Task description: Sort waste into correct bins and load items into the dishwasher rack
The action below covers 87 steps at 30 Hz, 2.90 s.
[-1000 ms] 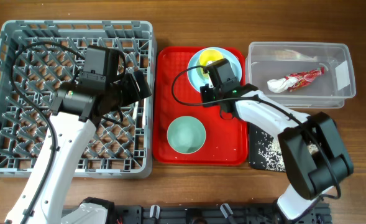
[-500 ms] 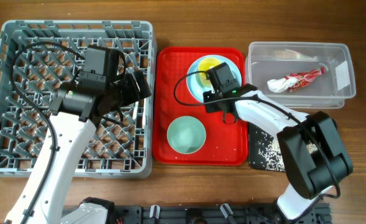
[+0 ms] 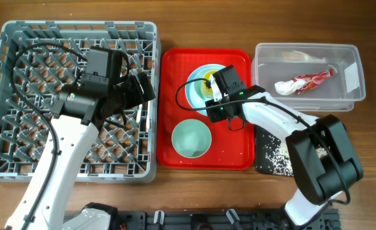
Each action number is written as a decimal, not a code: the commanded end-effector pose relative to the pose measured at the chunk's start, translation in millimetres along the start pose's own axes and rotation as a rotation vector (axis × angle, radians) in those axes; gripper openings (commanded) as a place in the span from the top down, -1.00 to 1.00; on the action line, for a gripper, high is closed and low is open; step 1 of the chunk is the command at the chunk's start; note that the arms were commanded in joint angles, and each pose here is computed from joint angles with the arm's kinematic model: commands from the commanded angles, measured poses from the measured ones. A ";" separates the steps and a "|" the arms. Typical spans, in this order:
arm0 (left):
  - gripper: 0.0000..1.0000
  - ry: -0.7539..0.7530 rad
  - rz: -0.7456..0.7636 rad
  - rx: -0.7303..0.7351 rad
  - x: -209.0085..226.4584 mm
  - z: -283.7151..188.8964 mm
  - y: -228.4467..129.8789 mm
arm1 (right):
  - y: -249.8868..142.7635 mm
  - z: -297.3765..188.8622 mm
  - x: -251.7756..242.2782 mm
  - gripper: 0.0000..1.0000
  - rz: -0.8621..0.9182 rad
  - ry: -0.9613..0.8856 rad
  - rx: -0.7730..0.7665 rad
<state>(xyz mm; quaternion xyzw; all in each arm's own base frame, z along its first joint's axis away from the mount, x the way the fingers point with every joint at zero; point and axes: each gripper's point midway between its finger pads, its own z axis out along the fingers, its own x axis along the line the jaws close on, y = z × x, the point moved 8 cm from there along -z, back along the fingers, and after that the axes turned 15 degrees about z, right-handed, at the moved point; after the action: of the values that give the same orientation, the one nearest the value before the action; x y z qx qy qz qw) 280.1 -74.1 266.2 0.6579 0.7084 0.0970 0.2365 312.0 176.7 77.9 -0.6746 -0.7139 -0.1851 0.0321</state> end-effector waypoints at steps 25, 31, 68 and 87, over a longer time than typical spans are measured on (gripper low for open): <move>-1.00 -0.014 -0.016 -0.012 -0.7 -3.9 1.9 | -21.6 -251.2 -70.8 -1.00 0.353 -0.538 -0.724; -1.00 -0.014 -0.016 -0.012 -0.7 -3.9 1.9 | -25.6 -260.2 -69.6 -0.99 0.349 -0.515 -0.751; -1.00 -0.026 -0.014 -0.045 -2.6 -4.1 7.3 | -10.5 -221.3 -74.1 -0.99 0.326 -0.586 -0.619; -1.00 -0.120 0.117 0.048 -38.3 10.8 -9.4 | -91.0 -352.4 -68.4 -0.99 0.411 -0.299 -1.109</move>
<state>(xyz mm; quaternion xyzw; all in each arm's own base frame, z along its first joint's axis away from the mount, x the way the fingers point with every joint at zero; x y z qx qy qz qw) 274.0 -107.9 258.7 0.6969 0.6729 0.0498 0.2430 178.6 10.8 347.4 -0.7417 -0.4007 -0.3825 -0.3780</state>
